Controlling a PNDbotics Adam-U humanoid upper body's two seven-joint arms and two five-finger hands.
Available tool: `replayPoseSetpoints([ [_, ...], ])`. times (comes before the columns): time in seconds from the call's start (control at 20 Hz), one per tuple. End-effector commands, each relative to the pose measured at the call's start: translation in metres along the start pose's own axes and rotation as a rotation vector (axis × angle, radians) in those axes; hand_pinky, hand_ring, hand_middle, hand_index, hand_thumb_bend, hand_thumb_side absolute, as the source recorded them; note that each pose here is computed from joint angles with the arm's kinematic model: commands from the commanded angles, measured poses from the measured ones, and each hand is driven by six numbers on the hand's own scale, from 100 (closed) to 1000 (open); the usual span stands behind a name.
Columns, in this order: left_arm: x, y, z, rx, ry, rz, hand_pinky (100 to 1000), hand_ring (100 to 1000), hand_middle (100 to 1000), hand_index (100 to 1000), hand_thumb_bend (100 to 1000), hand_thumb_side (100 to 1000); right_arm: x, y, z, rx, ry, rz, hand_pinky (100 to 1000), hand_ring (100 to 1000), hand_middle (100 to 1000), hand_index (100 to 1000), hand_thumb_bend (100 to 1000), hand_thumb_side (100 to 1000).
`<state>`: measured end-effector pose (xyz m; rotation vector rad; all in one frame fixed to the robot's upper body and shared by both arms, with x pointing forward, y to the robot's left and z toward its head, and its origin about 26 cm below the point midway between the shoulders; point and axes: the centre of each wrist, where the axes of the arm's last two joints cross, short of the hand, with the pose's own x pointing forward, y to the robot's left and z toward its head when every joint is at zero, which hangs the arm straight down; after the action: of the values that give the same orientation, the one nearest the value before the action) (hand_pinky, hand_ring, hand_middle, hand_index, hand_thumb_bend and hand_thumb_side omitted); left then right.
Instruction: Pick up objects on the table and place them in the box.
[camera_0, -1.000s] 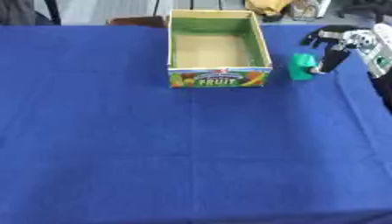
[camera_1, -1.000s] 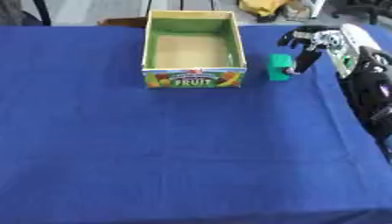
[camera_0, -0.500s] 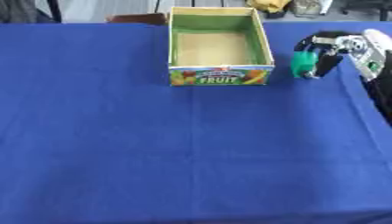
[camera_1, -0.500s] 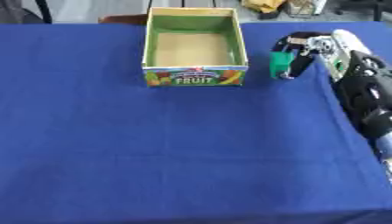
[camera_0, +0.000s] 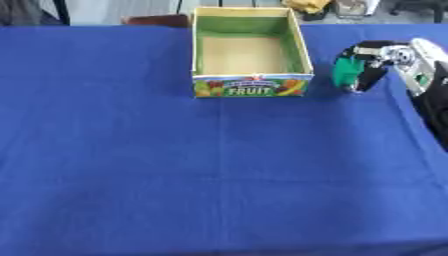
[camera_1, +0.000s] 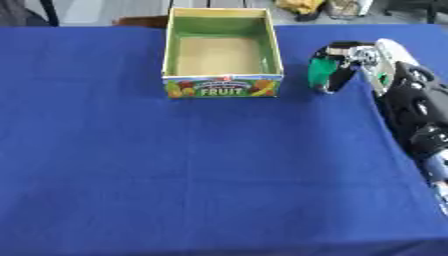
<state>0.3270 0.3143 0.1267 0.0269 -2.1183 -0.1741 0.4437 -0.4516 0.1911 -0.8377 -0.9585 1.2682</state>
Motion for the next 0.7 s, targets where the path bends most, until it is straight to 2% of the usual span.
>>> replayPoseSetpoints([
  [0.05,0.0073,0.0046,-0.0041,0.003,-0.028,-0.012,670,776,701,815,588,709,-0.0043,-0.0146,0.0069,-0.039,0.018,0.006,563,690,779,886,210,100],
  [0.2,0.0072,0.0047,-0.004,0.004,-0.028,-0.012,670,776,701,815,588,710,-0.0041,-0.0145,0.0069,-0.055,0.018,0.003,440,548,676,845,113,100],
  [0.25,0.0072,0.0046,-0.004,0.004,-0.028,-0.012,671,776,701,815,588,710,-0.004,-0.0145,0.0068,-0.062,0.018,0.002,382,485,609,815,100,100],
  [0.5,0.0069,0.0047,-0.0037,0.005,-0.028,-0.012,671,777,702,815,589,709,-0.0029,-0.0136,0.0061,-0.105,0.016,-0.008,212,305,448,675,100,100],
  [0.6,0.0069,0.0048,-0.0036,0.006,-0.028,-0.012,671,777,702,815,589,709,-0.002,-0.0137,0.0059,-0.126,0.013,-0.013,115,218,357,581,100,100],
  [0.7,0.0068,0.005,-0.0034,0.006,-0.027,-0.012,671,777,702,815,589,709,-0.0003,-0.0152,0.0061,-0.151,0.004,-0.015,100,126,257,482,100,100],
])
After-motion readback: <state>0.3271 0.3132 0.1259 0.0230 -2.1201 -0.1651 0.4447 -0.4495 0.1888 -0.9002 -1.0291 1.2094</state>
